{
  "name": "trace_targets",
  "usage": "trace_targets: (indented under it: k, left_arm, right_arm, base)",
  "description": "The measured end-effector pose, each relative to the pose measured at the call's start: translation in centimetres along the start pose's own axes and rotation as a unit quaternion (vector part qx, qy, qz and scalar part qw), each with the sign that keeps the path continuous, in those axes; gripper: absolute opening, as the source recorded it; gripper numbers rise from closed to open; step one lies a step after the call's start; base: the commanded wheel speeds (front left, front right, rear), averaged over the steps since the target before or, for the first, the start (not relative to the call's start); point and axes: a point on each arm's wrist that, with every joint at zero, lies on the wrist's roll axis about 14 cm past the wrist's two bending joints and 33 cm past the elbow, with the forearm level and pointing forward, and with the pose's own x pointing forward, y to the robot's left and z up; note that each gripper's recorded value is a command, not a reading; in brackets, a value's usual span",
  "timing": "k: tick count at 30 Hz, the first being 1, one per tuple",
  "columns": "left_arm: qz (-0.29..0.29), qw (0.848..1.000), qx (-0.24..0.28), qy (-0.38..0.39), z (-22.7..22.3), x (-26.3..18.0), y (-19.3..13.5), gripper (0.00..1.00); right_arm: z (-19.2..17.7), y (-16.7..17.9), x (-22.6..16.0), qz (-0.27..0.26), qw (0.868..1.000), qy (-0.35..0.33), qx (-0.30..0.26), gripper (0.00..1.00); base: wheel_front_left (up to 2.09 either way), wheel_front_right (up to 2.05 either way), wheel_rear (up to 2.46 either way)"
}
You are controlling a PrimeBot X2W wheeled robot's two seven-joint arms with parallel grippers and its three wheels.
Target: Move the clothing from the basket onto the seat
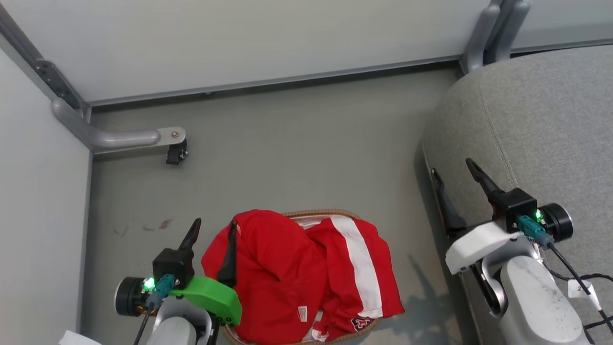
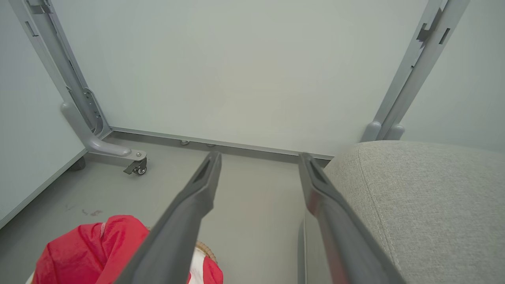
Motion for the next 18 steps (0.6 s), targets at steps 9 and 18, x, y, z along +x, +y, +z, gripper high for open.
trace_targets:
  k: [9, 18]
  left_arm:
    - [-0.043, 0.998, 0.01, 0.047, -3.2, 4.0, -1.5, 1.0]
    - [-0.08, 0.989, 0.017, 0.122, -9.0, 7.3, -2.3, 1.0]
  right_arm:
    - [-0.7, -1.3, 3.1, -0.006, 1.0, -0.007, -0.002, 1.0]
    - [-2.7, -2.2, 6.3, -0.006, 1.0, -0.006, -0.007, 1.0]
  base:
    - [0.0, 0.0, 0.0]
    - [0.0, 0.0, 0.0]
